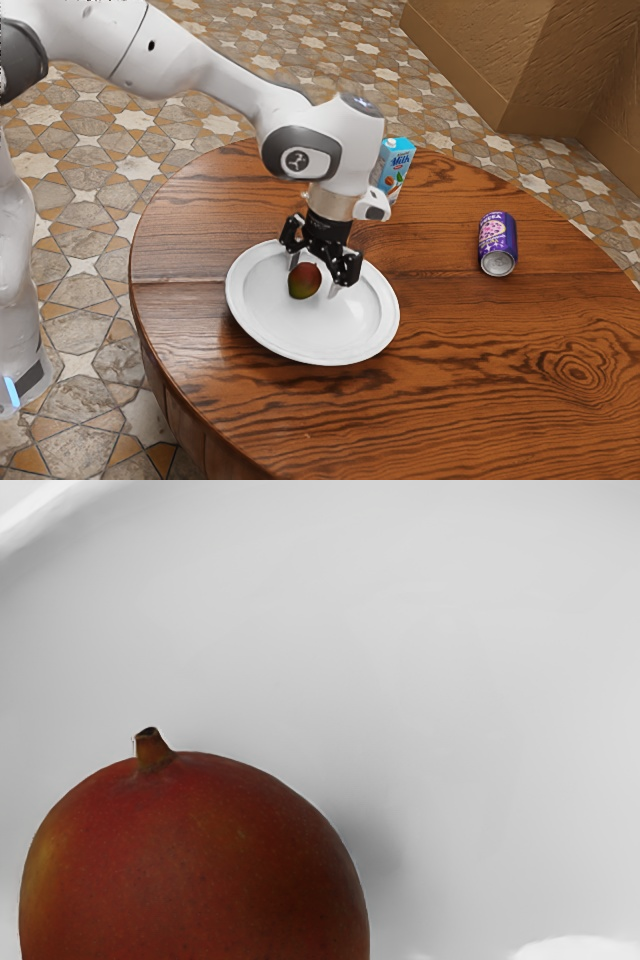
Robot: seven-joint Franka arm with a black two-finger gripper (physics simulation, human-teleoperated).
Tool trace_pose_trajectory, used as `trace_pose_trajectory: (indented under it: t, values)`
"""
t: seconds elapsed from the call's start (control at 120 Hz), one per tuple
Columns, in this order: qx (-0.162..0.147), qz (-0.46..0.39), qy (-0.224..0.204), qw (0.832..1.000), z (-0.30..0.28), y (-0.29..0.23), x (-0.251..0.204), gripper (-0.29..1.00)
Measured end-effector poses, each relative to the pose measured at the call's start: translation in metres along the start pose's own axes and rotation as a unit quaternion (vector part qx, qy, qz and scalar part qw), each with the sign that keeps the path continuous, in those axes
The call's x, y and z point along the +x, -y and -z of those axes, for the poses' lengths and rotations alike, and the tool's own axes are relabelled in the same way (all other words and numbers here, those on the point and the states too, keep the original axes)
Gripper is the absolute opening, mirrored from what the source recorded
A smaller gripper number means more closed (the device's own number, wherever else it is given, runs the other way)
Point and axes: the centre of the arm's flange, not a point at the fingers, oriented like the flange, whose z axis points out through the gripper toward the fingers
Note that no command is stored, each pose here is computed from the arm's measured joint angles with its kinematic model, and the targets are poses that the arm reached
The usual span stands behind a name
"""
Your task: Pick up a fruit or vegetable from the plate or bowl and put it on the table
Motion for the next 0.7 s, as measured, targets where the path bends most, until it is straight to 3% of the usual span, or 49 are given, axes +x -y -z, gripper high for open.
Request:
trace_pose_trajectory:
  t: [0.308,0.492,0.7]
  values:
    - [0.007,0.02,0.011,1.0,-0.019,0.003,0.012,0.65]
    - [0.008,0.024,0.01,1.0,-0.02,0.003,0.013,0.35]
    - [-0.017,-0.006,-0.026,1.0,0.036,-0.032,0.0,0.31]
